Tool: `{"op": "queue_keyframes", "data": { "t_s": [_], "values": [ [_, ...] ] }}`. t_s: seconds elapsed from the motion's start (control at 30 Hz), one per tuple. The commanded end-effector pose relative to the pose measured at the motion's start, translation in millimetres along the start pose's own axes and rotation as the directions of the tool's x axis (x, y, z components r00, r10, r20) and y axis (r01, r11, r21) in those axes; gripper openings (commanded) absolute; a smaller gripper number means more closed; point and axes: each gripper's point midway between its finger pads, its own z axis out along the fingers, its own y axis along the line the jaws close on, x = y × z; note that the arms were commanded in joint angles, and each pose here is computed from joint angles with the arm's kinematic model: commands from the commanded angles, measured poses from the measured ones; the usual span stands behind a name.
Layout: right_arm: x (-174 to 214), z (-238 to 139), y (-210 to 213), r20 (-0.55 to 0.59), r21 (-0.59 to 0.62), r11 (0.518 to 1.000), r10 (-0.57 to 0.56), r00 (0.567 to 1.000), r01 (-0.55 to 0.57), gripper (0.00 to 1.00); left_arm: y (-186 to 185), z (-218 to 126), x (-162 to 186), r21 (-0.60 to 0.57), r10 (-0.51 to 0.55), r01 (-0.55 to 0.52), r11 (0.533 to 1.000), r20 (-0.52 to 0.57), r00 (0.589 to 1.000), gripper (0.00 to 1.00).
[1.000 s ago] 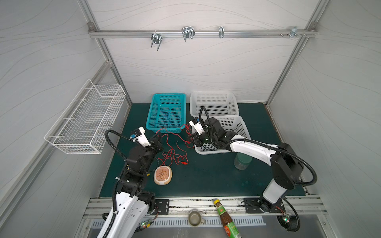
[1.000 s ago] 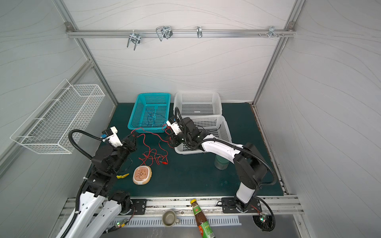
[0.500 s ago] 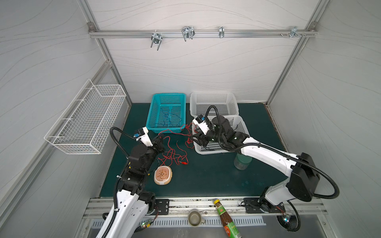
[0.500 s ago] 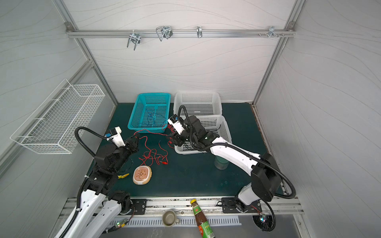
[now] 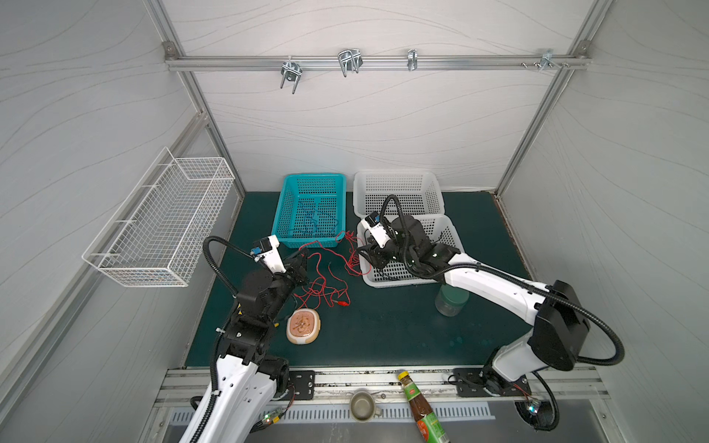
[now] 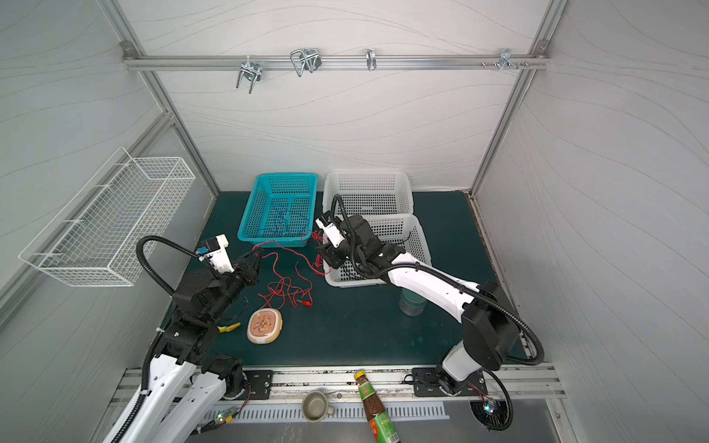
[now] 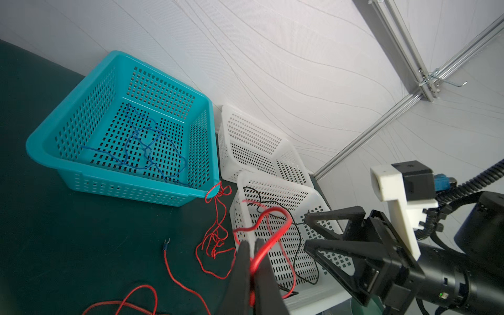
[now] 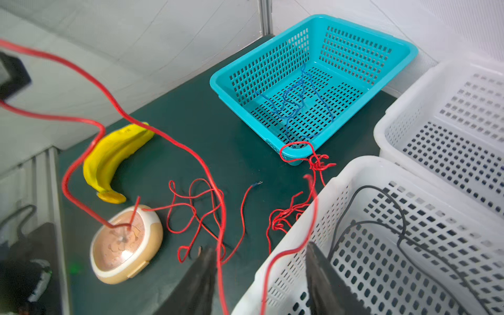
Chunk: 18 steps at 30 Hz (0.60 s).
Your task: Untangle the cables
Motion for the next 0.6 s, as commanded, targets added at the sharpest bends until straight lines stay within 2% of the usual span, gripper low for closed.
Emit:
{"op": "queue_keyframes", "data": {
  "t_s": [0.0, 0.1, 0.17, 0.37, 0.57],
  "values": [
    [-11.4, 5.8, 3.9, 0.022, -0.032, 0.999, 0.006, 1.0, -0.006, 0.26, -12.3, -3.5, -18.7, 0.043, 0.016, -0.019, 0.999, 0.066, 0.998, 0.0],
    [-15.1, 8.8, 2.7, 0.02, -0.032, 0.999, 0.009, 1.0, -0.008, 0.26, -11.1, -3.3, -18.0, 0.037, 0.018, -0.021, 0.999, 0.064, 0.998, 0.0],
    [-18.3, 10.1, 3.7, 0.023, -0.042, 0.999, 0.009, 1.0, -0.008, 0.38, -11.5, -3.7, -18.2, 0.039, 0.019, -0.022, 0.999, 0.065, 0.998, 0.0],
    [-28.0, 14.4, 28.3, 0.065, -0.187, 0.981, -0.038, 0.997, 0.049, 0.57, -16.9, -3.9, -18.6, 0.068, 0.031, -0.035, 0.997, 0.065, 0.997, 0.0],
    [-39.7, 27.2, 39.8, 0.101, -0.261, 0.96, -0.078, 0.992, 0.102, 0.63, -28.4, -3.7, -16.8, 0.13, 0.034, -0.04, 0.991, 0.05, 0.998, 0.0]
  ]
}}
